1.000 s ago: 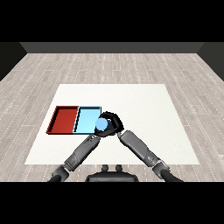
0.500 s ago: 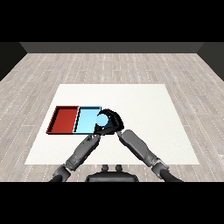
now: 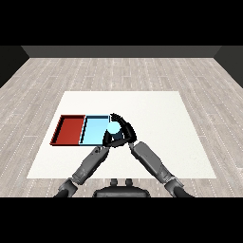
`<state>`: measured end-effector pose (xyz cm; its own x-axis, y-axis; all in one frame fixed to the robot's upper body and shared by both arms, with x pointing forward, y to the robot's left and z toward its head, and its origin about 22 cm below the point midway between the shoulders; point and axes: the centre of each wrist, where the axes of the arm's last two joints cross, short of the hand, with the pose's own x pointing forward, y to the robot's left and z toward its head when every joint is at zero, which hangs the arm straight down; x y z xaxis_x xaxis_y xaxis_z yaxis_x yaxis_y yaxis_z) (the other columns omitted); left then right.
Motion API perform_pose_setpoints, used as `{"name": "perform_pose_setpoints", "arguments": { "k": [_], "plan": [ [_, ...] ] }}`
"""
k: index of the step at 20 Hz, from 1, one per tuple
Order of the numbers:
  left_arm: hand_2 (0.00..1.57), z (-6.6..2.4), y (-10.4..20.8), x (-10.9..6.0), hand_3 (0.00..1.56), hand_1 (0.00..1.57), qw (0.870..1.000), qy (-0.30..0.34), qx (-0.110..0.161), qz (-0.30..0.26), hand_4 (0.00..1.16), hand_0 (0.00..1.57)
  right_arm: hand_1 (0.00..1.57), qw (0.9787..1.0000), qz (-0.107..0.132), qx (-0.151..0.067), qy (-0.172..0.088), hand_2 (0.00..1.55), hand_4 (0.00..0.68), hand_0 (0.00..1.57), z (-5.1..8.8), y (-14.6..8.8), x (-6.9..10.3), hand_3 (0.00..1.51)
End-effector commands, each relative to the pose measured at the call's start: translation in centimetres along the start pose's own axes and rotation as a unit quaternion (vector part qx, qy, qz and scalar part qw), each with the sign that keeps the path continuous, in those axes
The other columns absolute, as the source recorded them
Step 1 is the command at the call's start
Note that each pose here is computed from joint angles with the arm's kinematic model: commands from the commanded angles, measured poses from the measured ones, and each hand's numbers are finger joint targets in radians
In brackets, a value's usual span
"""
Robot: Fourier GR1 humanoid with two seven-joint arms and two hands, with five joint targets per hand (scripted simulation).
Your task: Pick the blue can and put it in the blue box
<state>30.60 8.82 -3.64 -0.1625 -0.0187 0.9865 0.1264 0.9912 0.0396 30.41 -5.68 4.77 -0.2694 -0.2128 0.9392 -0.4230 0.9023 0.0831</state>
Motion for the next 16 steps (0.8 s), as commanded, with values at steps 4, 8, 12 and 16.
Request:
{"name": "perform_pose_setpoints", "arguments": {
  "k": [4,8,12,16],
  "plan": [
    [1.57,0.82,-0.1,-1.4,1.5,1.57,1.0,0.001,0.004,-0.015,1.13,1.57,0.0,0.9996,-0.026,-0.01,0.005,0.0,0.0,0.0,0.9,0.6,0.8,0.0],
    [1.57,0.54,0.6,-0.2,1.51,1.57,1.0,-0.013,0.01,-0.021,1.13,1.57,0.0,0.9996,-0.015,-0.018,-0.015,0.0,0.0,0.0,2.9,-0.3,2.1,0.0],
    [1.57,0.64,0.2,-0.1,1.5,1.57,1.0,-0.002,0.019,-0.024,1.13,1.57,0.0,0.9989,-0.025,-0.035,-0.021,0.0,0.0,0.0,4.2,-4.4,3.5,0.0],
    [1.57,-0.89,2.8,0.2,1.49,1.57,0.999,-0.002,0.013,-0.03,1.12,1.57,0.0,0.9969,-0.028,-0.056,-0.049,0.0,0.0,0.0,6.0,-6.9,3.3,0.0]
  ]
}}
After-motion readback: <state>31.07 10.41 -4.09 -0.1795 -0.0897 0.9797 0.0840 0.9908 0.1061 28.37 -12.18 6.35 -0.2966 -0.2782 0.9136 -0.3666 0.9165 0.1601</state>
